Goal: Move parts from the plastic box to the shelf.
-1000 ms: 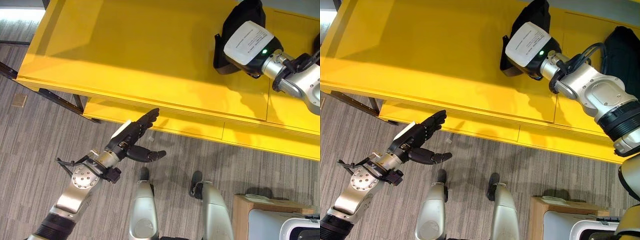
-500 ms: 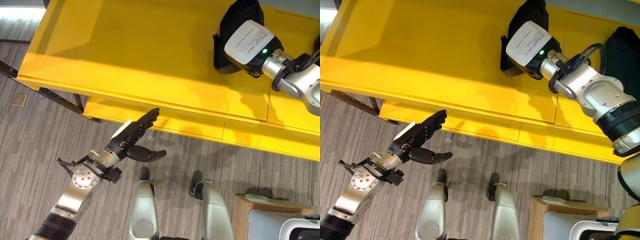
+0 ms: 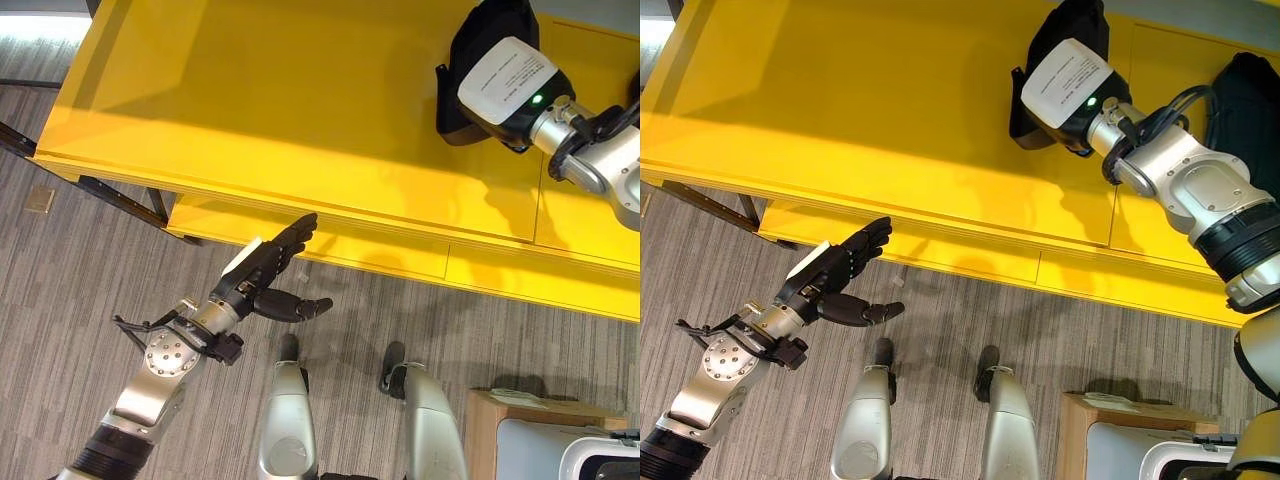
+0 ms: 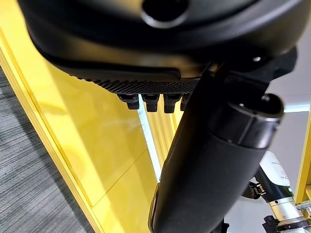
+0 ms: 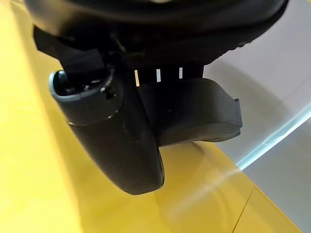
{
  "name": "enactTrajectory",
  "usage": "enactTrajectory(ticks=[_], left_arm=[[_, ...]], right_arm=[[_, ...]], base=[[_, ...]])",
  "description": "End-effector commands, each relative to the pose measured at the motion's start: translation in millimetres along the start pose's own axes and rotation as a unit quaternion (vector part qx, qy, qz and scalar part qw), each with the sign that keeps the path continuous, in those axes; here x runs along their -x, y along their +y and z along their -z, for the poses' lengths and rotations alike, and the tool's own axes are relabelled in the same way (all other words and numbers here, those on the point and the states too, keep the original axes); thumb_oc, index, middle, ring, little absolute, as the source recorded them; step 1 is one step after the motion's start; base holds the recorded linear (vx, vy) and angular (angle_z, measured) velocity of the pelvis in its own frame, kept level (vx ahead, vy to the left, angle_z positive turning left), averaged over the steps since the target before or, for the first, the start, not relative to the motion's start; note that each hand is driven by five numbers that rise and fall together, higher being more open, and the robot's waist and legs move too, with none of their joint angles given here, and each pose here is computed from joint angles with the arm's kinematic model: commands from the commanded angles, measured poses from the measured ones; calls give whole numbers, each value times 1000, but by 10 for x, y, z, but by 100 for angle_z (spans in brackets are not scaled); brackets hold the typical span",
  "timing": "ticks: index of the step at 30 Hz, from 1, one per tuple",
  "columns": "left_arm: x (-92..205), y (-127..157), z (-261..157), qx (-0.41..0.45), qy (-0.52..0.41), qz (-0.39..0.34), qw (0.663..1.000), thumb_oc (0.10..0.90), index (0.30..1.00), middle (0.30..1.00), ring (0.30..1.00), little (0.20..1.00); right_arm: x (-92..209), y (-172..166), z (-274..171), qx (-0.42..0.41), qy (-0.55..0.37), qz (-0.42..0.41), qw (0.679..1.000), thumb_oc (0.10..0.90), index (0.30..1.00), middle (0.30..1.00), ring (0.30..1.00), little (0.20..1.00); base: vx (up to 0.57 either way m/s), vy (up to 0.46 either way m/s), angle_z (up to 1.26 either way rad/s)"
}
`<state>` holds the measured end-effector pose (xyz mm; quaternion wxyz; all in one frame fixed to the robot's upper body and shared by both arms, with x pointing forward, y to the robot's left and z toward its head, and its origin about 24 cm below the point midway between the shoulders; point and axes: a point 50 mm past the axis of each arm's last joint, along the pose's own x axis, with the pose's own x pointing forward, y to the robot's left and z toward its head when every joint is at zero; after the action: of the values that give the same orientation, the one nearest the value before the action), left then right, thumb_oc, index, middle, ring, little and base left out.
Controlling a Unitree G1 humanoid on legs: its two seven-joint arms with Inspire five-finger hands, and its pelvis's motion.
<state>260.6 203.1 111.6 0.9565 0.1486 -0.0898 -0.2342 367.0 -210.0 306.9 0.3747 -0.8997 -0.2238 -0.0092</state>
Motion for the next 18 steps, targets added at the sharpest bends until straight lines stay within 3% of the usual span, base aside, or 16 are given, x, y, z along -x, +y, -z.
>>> enactTrajectory(ticks=[1,18], left_arm=[[-34,-119,-358,9,-120,17,993,900,1000,1000,1000,1000],[-7,-149,-351,20,-133,13,991,900,1000,1000,1000,1000]], right_arm=[[29,-331,389,0,81,67,994,400,300,300,300,300],[40,-340,199,-26,67,69,995,400,300,300,300,300]], base=[[0,0,0],[-1,26,-2]])
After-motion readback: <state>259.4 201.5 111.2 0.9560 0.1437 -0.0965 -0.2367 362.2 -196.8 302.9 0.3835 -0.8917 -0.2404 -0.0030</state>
